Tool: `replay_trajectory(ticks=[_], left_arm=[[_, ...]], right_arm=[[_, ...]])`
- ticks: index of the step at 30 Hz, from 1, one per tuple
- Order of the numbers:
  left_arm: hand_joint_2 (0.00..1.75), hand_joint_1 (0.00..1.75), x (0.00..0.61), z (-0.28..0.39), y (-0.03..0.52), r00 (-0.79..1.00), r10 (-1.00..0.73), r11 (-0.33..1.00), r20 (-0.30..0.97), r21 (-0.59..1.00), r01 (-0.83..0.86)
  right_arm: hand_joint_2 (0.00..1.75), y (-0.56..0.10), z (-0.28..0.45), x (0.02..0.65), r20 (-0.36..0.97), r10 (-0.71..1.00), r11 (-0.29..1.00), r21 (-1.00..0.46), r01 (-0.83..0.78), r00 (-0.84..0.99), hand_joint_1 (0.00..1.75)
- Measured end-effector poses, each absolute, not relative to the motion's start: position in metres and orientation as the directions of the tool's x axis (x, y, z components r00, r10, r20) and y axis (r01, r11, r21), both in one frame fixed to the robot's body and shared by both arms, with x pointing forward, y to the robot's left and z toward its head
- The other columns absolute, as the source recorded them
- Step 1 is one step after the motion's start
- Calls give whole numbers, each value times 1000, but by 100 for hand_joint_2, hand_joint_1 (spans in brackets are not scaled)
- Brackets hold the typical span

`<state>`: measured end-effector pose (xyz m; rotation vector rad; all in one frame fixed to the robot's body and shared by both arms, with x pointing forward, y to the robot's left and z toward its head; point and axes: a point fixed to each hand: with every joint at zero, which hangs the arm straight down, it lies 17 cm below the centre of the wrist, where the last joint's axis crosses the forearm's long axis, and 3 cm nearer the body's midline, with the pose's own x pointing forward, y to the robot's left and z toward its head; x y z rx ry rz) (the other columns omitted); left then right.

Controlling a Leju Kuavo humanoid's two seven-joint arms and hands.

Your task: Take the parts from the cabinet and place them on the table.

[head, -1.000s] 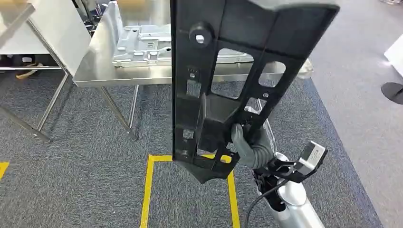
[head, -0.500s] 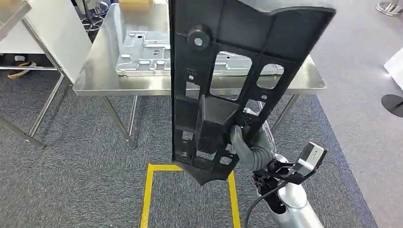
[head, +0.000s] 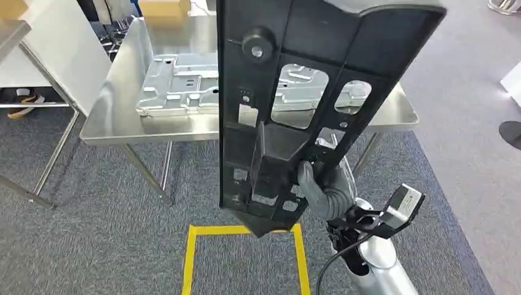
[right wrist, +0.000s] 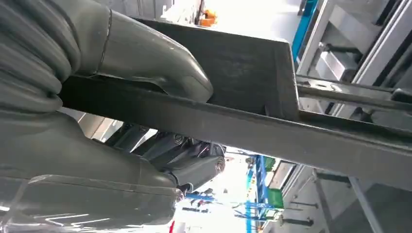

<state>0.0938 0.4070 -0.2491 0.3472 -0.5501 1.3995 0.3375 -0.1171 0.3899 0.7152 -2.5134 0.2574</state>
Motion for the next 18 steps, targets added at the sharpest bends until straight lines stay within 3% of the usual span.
replay_trajectory(ticks=[18], left_arm=[[175,0,90,-249,410,82,825,148,559,-73,-986]], right_arm=[[175,-118,396,334,493,-445,843,-51,-535,-748,175]])
